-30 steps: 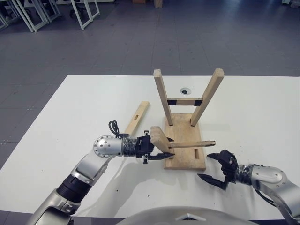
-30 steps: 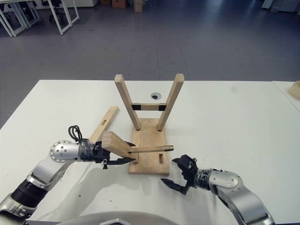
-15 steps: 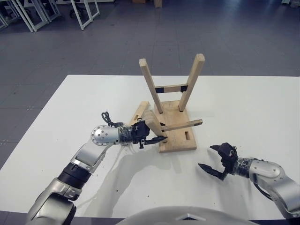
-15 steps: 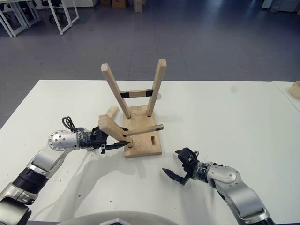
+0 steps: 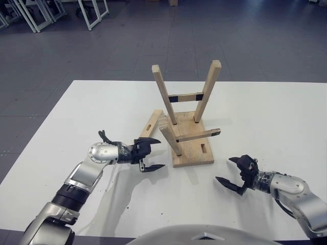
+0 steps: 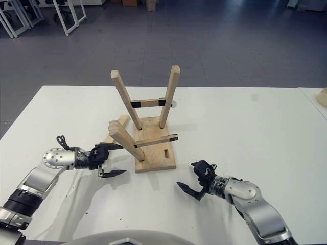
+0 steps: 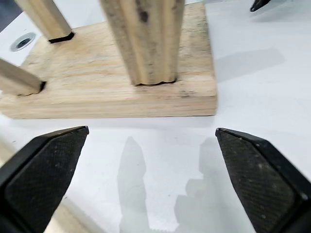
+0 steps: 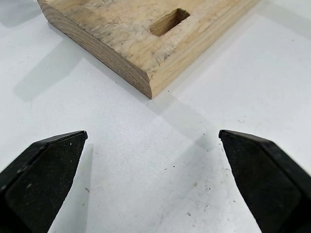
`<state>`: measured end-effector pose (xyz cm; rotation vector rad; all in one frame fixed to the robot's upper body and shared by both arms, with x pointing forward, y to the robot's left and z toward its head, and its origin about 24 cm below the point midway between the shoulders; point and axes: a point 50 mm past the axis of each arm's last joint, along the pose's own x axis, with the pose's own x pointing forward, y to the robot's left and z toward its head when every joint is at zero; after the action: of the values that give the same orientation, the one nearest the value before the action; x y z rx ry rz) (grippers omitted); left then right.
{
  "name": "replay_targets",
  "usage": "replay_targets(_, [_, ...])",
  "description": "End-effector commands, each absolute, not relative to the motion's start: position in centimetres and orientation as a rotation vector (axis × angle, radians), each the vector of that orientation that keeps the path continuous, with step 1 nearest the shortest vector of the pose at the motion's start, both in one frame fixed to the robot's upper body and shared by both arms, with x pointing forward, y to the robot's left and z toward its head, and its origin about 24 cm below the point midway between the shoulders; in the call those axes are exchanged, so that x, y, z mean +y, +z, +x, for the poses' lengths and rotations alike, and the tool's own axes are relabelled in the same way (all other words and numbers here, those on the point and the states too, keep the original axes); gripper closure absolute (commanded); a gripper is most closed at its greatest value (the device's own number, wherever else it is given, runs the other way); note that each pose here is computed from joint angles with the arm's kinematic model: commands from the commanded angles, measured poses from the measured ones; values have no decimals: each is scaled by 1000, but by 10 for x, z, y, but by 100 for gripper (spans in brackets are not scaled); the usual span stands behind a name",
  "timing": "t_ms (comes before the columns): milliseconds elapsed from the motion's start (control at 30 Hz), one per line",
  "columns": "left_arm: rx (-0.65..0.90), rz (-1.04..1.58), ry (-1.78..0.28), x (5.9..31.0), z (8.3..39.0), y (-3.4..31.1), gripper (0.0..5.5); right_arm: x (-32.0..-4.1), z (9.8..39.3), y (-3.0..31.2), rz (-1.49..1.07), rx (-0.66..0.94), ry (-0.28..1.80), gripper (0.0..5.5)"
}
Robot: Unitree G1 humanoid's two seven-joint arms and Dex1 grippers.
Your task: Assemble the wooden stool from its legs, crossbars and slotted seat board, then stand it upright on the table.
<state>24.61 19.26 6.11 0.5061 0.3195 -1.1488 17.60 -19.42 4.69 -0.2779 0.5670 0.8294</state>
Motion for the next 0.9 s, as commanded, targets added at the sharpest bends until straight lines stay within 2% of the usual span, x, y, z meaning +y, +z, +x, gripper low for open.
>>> replay_targets(33, [239, 353, -720, 202, 257, 83, 66, -193, 176, 46, -267, 558, 783, 49])
replay_targets(100, [251, 274, -496, 199, 253, 81, 66, -190, 174, 45, -252, 554, 773, 49])
replay_targets(167, [319, 207, -377, 190, 244, 71, 66, -188, 172, 44, -240, 553, 766, 49])
replay_targets(267, [480, 219, -308, 184, 234, 47, 66, -185, 172, 43, -230, 552, 761, 49])
replay_targets(467, [619, 370, -263, 196, 230, 10, 66, -184, 174, 43, -231, 547, 760, 49])
replay_targets(667, [670, 38, -290, 177, 217, 1, 158, -183, 174, 43, -226, 546, 756, 49])
replay_targets(900, [717, 121, -269, 187, 211, -11, 284, -183, 179, 46, -225, 528, 744, 49])
